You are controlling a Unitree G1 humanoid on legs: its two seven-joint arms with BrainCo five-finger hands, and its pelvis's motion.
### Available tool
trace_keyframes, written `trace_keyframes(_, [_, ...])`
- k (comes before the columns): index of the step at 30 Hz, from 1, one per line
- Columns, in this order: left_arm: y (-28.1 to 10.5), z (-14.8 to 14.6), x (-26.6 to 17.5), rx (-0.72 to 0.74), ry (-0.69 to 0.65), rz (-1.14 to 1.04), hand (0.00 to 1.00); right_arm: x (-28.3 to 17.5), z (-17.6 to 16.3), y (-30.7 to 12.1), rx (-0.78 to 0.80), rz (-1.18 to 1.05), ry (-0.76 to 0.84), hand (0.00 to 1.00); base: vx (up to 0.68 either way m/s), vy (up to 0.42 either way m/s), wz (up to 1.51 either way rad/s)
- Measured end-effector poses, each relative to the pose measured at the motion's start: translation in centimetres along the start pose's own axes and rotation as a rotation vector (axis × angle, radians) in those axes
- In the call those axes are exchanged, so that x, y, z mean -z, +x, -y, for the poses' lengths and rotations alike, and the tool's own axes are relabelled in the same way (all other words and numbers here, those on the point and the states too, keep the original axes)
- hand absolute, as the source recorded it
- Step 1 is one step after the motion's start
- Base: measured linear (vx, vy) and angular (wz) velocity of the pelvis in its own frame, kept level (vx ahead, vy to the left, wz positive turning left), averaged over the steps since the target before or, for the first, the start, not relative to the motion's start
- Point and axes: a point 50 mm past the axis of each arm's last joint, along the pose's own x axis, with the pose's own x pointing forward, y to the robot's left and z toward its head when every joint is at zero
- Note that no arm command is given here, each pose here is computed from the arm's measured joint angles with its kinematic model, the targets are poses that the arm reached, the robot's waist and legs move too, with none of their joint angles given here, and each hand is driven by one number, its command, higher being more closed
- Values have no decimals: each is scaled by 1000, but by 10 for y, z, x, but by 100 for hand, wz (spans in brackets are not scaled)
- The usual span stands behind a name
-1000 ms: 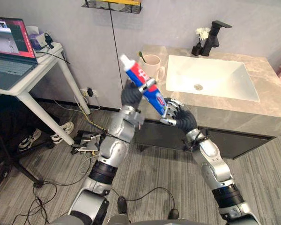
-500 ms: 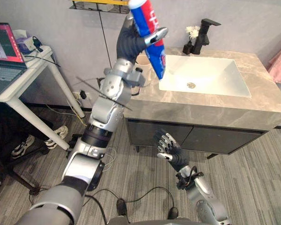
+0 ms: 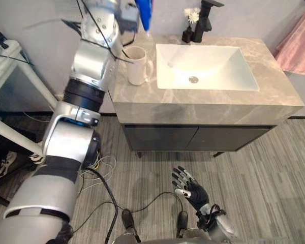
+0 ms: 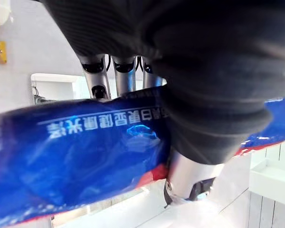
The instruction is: Organize washtable
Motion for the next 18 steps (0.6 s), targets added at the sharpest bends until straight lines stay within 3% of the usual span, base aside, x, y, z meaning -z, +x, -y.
trace_keyframes(5, [5,-11,-9,-71,102,48,100,-1,-1,1,-3,6,-12,0,7,-1,0])
trace_keyframes(18, [13,-16,-25,-150,156,106,100,-3,-4,2,-15,39,-23,0,5,2,-2])
